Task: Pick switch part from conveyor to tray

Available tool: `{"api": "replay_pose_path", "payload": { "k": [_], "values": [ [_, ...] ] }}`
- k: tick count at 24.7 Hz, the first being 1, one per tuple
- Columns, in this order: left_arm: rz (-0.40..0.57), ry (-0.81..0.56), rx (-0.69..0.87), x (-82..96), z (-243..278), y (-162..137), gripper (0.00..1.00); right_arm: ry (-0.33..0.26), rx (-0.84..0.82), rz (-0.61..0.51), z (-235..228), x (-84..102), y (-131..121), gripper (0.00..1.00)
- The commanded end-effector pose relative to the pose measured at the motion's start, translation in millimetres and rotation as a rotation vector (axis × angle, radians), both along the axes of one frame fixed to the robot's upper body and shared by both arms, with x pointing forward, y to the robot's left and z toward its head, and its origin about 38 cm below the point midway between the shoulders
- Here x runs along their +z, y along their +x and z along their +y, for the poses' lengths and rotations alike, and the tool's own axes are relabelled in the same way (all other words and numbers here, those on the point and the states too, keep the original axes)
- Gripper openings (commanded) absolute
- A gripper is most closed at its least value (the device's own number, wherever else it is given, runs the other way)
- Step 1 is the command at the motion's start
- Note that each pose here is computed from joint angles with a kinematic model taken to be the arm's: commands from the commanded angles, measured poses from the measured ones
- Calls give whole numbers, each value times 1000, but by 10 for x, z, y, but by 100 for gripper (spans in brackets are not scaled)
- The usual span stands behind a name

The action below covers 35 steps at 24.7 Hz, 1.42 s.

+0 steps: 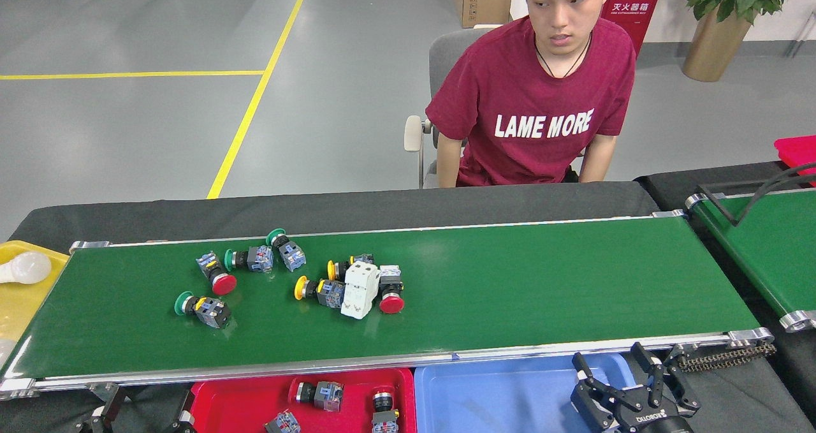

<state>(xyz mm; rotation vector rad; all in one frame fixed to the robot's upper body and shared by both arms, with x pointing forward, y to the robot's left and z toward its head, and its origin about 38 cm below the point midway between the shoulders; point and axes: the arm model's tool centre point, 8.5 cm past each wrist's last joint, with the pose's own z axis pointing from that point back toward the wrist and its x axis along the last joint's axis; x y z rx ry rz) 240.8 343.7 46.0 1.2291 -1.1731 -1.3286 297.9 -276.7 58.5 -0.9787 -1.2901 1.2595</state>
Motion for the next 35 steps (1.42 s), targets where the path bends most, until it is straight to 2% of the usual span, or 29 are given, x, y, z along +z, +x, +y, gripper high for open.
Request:
{"api": "replay_pose_path", "payload": {
  "k": [1,6,9,18,28,35],
  "values": [
    [-9,19,3,67,39,101,100,9,-21,-48,-22,132,81,96],
    [146,26,40,43,236,672,100,43,-78,-83,-82,218,156,96],
    [151,25,77,85,382,933,100,47,-80,-83,-76,217,156,96],
    [196,41,146,74,824,1265,100,56,-90,-82,-58,208,156,96],
    [220,30,120,11,772,1379,100,56,-90,-82,-58,208,156,96],
    [232,-4,175,89,982,1732,99,53,-90,-82,-65,210,156,96]
  ]
}}
